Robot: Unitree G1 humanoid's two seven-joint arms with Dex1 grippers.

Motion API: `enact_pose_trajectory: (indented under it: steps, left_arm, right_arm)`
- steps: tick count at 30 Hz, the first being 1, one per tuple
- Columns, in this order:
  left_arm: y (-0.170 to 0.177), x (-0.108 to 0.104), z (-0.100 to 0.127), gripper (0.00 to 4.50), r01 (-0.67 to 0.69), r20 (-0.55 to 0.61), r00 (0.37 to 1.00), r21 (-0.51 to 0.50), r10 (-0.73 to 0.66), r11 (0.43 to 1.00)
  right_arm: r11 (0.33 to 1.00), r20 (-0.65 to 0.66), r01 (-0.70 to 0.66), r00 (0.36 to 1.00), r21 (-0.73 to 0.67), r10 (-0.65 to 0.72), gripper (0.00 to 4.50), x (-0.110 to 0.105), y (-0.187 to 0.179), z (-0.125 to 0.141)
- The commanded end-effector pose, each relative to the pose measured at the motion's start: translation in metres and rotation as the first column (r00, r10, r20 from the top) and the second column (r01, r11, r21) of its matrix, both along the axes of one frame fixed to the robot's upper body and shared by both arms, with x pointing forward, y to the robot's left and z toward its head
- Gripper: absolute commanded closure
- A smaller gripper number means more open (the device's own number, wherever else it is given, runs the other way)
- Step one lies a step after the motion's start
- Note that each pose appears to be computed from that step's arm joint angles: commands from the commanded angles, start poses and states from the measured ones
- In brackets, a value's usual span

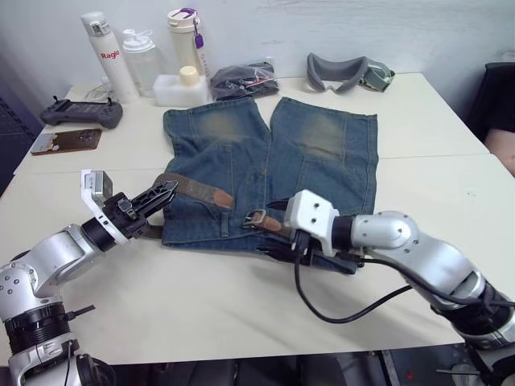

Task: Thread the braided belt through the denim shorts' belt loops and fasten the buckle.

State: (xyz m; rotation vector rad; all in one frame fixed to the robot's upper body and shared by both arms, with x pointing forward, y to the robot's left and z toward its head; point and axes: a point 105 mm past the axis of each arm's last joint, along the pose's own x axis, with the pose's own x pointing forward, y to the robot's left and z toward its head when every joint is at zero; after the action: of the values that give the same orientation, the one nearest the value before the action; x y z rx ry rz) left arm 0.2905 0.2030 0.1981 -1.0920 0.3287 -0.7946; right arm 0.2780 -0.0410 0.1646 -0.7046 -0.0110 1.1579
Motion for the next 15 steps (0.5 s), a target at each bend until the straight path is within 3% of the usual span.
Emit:
enact_pose_trajectory:
  steps: [1,6,11,15]
  left_arm:
    - [0.003,-0.001,0.012,4.5,0.002,0.04,0.999,0.014,-0.003,1.0]
    - [0.009,-0.004,0.012,4.5,0.008,0.026,1.0,0.062,-0.009,0.998]
    - [0.028,-0.008,0.01,4.5,0.01,-0.042,0.999,0.178,-0.002,0.984]
    - [0.032,-0.01,0.006,4.5,0.025,-0.082,0.997,0.213,-0.007,0.977]
  right_arm:
    - [0.999,0.103,0.025,0.994,-0.033,-0.021,0.05,0.006,0.001,-0.004]
    - [0.997,0.101,0.028,0.994,0.071,-0.035,0.05,0.006,0.008,0.008]
    - [0.995,0.06,-0.017,0.998,0.093,0.012,0.05,-0.003,0.007,0.015]
    - [0.994,0.022,-0.041,0.999,0.1,0.039,0.05,-0.007,0.003,0.022]
